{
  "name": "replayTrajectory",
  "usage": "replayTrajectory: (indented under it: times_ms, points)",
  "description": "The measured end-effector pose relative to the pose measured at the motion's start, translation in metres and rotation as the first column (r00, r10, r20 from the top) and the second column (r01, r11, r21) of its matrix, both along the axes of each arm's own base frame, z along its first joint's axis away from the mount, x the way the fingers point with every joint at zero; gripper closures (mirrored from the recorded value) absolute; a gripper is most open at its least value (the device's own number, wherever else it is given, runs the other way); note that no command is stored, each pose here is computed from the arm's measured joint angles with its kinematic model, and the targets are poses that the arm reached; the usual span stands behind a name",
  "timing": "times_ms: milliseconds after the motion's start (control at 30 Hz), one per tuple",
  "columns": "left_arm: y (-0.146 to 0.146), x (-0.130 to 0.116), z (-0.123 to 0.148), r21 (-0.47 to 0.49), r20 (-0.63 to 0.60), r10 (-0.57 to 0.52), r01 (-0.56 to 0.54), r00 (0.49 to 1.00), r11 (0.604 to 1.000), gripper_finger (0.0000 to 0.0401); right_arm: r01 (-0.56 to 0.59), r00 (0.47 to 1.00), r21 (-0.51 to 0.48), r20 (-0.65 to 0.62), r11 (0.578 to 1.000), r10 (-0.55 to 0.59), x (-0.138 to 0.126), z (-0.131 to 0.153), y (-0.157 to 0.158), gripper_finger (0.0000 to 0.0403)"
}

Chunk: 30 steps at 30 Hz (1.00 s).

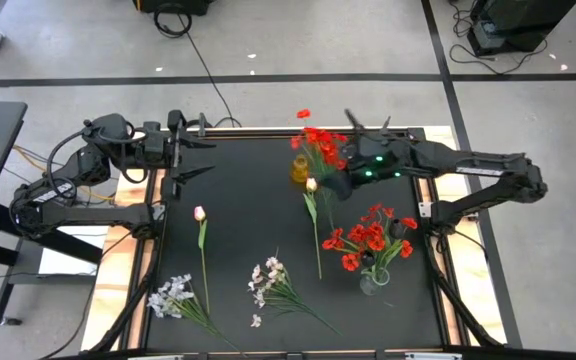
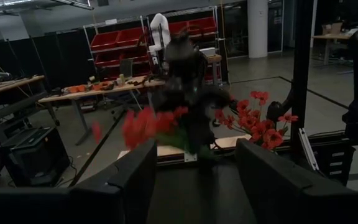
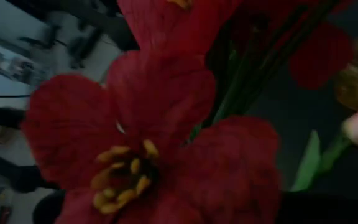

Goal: Sort flowers into vase by color
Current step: Put the red flowers into the transparent vase

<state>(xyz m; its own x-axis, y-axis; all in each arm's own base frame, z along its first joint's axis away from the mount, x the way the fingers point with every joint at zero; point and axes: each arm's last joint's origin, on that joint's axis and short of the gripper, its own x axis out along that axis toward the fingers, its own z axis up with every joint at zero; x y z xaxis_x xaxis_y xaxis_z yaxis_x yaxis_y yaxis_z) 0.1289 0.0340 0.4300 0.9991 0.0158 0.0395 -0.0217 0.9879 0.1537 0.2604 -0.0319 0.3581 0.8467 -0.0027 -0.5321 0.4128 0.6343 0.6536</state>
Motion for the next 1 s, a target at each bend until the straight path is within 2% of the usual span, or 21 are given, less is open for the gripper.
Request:
replayTrajectory:
  times_ms: [267, 433, 600, 733, 867, 933, 1000]
  points:
    - [0.0, 0.0, 0.0, 0.0, 0.0, 0.0, 0.0, 1.0, 1.0, 0.0177, 0.028, 0.981, -0.065, 0.194, 0.997, -0.015, -0.04, 0.039, 0.025, 0.0388]
    - [0.0, 0.0, 0.0, 0.0, 0.0, 0.0, 0.0, 1.0, 1.0, 0.0177, 0.045, 0.963, -0.107, 0.268, 0.993, -0.015, -0.063, 0.053, 0.045, 0.0388]
    - [0.0, 0.0, 0.0, 0.0, 0.0, 0.0, 0.0, 1.0, 1.0, 0.0177, 0.026, 0.936, -0.192, 0.35, 0.981, 0.044, -0.079, 0.065, 0.061, 0.0387]
    - [0.0, 0.0, 0.0, 0.0, 0.0, 0.0, 0.0, 1.0, 1.0, 0.0177, 0.001, 0.883, -0.249, 0.454, 0.968, 0.116, -0.088, 0.079, 0.071, 0.0387]
    - [0.0, 0.0, 0.0, 0.0, 0.0, 0.0, 0.0, 1.0, 1.0, 0.0177, -0.02, 0.805, -0.373, 0.545, 0.928, 0.236, -0.098, 0.093, 0.079, 0.0387]
    - [0.0, 0.0, 0.0, 0.0, 0.0, 0.0, 0.0, 1.0, 1.0, 0.0177, -0.054, 0.766, -0.462, 0.549, 0.885, 0.333, -0.102, 0.097, 0.084, 0.0387]
    - [0.0, 0.0, 0.0, 0.0, 0.0, 0.0, 0.0, 1.0, 1.0, 0.0177, -0.13, 0.722, -0.553, 0.516, 0.823, 0.461, -0.104, 0.096, 0.09, 0.0385]
